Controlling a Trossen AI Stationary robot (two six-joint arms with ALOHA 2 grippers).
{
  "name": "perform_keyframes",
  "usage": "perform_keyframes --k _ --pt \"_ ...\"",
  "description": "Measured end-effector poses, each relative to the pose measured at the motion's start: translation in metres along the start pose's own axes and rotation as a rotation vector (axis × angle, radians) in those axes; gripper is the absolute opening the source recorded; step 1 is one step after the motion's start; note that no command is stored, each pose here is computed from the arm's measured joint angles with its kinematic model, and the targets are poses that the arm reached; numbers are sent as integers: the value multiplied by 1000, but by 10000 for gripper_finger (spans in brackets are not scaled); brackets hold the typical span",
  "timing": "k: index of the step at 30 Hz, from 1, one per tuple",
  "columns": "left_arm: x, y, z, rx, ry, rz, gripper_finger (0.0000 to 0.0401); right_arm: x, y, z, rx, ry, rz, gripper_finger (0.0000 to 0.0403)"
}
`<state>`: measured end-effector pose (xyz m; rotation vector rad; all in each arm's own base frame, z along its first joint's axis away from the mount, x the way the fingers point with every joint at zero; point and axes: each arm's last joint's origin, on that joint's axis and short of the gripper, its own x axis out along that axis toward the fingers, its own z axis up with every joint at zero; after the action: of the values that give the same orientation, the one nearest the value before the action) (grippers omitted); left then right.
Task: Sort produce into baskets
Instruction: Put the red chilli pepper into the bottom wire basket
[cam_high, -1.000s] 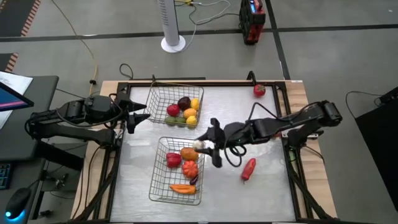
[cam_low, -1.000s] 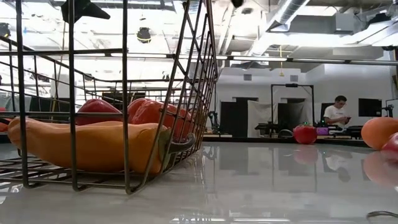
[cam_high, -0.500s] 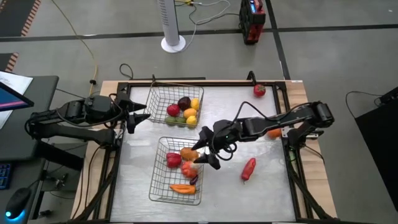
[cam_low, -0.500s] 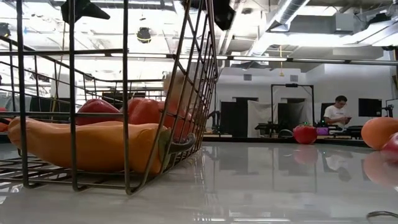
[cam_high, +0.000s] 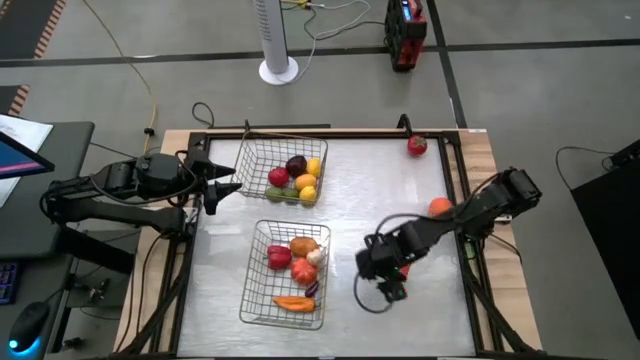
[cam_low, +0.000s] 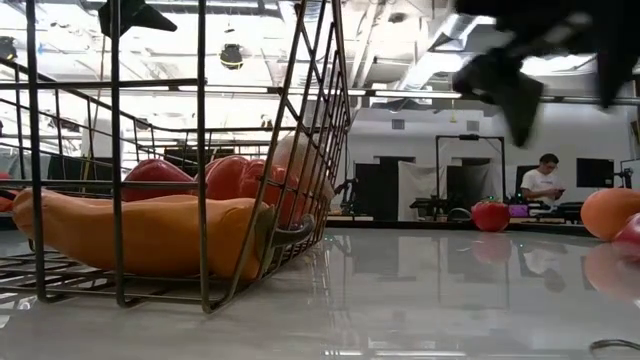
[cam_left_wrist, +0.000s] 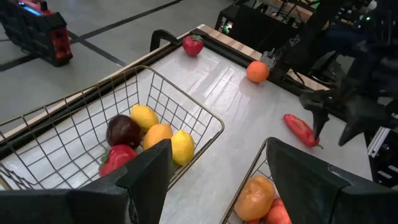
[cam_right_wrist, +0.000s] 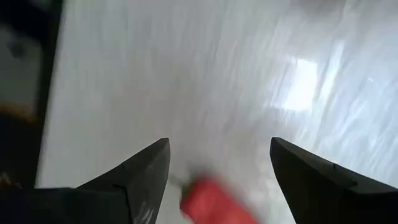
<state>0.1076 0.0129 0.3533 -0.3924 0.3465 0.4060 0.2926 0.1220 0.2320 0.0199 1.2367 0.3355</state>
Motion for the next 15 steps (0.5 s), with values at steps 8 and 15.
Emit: perform_keyframes --k 8,15 --pt "0 0 0 -1 0 1 249 26 25 -45 -129 230 -12 302" --pt "0 0 0 -12 -1 1 249 39 29 -70 -218 282 -189 302"
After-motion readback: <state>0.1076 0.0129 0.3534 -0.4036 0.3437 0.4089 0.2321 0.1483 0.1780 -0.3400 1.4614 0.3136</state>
